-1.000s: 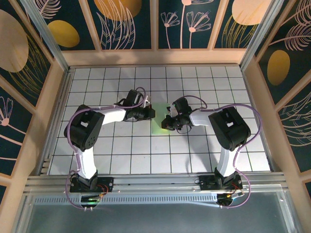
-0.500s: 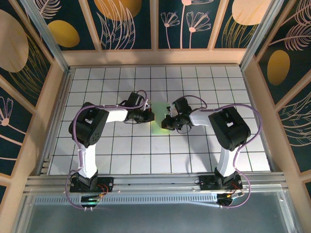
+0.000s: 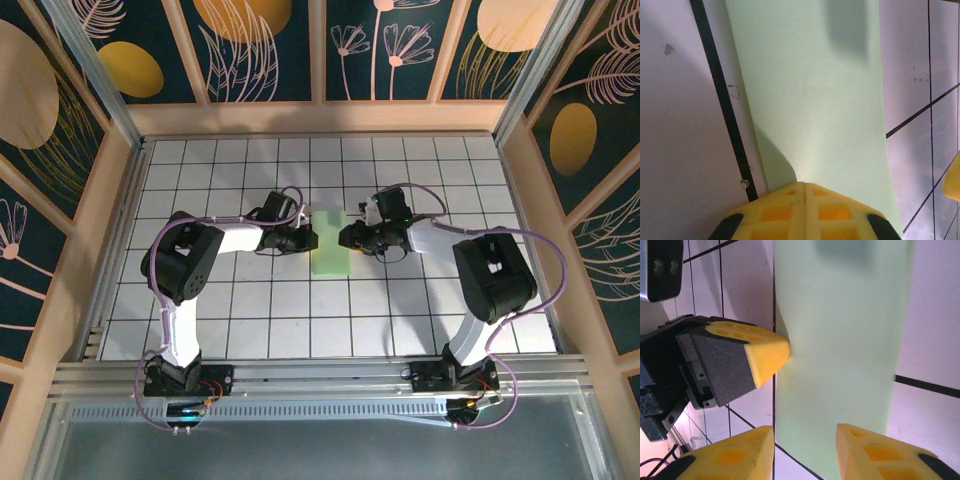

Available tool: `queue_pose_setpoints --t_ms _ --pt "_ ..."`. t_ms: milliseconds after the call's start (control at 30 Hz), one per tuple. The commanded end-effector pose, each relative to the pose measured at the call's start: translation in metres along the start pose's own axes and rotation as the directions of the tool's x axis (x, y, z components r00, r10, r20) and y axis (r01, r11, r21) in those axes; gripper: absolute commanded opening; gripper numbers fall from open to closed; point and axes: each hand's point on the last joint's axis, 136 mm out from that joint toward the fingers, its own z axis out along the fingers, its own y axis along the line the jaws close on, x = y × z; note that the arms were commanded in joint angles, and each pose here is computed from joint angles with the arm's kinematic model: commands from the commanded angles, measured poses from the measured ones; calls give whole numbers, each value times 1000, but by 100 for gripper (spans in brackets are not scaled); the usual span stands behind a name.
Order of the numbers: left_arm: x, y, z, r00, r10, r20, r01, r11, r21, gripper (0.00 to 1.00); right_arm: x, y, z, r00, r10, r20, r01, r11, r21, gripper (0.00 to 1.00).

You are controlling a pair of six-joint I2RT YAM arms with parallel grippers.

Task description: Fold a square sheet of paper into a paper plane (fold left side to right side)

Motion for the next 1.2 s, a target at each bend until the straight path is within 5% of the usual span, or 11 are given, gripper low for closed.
queue_pose_setpoints --t_ms 0,500,1167 --pt "27 31 5 998 -45 -54 39 994 -104 0 30 -18 -2 995 63 -77 -60 998 36 40" --pt "26 30 5 998 -42 -51 36 994 -102 0 59 -19 15 982 119 -150 -119 993 4 42" --pt "28 25 6 998 -40 -51 36 997 -75 0 -9 -5 21 996 83 -26 -85 991 -99 39"
